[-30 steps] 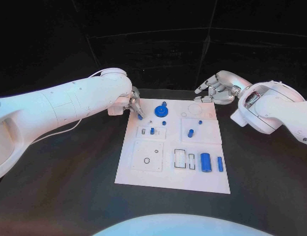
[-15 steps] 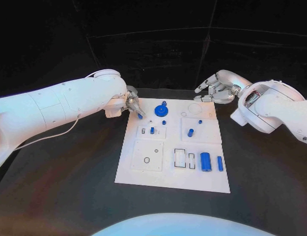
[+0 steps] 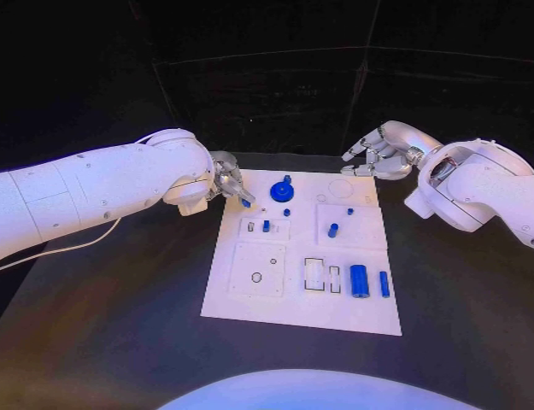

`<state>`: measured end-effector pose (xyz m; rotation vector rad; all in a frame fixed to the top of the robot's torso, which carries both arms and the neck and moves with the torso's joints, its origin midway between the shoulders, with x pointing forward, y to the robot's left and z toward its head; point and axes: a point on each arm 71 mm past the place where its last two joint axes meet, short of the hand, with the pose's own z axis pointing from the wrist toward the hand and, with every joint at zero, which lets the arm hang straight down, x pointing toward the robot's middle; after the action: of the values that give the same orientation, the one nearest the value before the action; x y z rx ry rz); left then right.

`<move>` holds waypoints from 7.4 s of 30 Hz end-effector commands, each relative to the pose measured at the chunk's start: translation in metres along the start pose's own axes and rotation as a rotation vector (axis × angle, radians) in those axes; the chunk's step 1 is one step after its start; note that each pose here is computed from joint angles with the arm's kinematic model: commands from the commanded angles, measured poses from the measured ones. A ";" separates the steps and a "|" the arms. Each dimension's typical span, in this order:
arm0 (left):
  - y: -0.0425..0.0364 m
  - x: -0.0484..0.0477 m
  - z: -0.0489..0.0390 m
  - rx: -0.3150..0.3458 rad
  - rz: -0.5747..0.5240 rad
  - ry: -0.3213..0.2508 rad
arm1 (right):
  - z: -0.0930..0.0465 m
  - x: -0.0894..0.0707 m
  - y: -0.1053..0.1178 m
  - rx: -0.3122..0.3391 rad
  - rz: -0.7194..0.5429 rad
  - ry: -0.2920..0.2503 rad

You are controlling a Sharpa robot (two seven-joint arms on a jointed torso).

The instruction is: Assemble the parts on the task board

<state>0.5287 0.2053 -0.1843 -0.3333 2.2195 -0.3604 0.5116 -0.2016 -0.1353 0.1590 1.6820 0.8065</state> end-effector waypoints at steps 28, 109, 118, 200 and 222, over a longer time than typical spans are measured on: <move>0.0085 0.0443 -0.0104 0.024 0.031 -0.014 | 0.001 -0.001 0.000 -0.010 -0.004 0.002; 0.0045 0.0435 0.0006 -0.001 0.029 -0.021 | 0.000 -0.001 0.000 -0.014 -0.004 0.007; 0.0066 0.0361 -0.0041 0.083 -0.098 -0.090 | 0.000 -0.001 0.000 -0.012 -0.005 0.005; -0.0771 0.0625 0.0320 0.464 0.447 -0.158 | 0.004 0.003 0.006 -0.030 -0.003 0.016; -0.0759 0.0577 0.0303 0.509 0.407 -0.250 | 0.005 0.004 0.007 -0.035 -0.002 0.017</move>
<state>0.5257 0.1105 -0.2191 0.3340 1.8666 -0.5782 0.5132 -0.1932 -0.1362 0.1389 1.6860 0.8280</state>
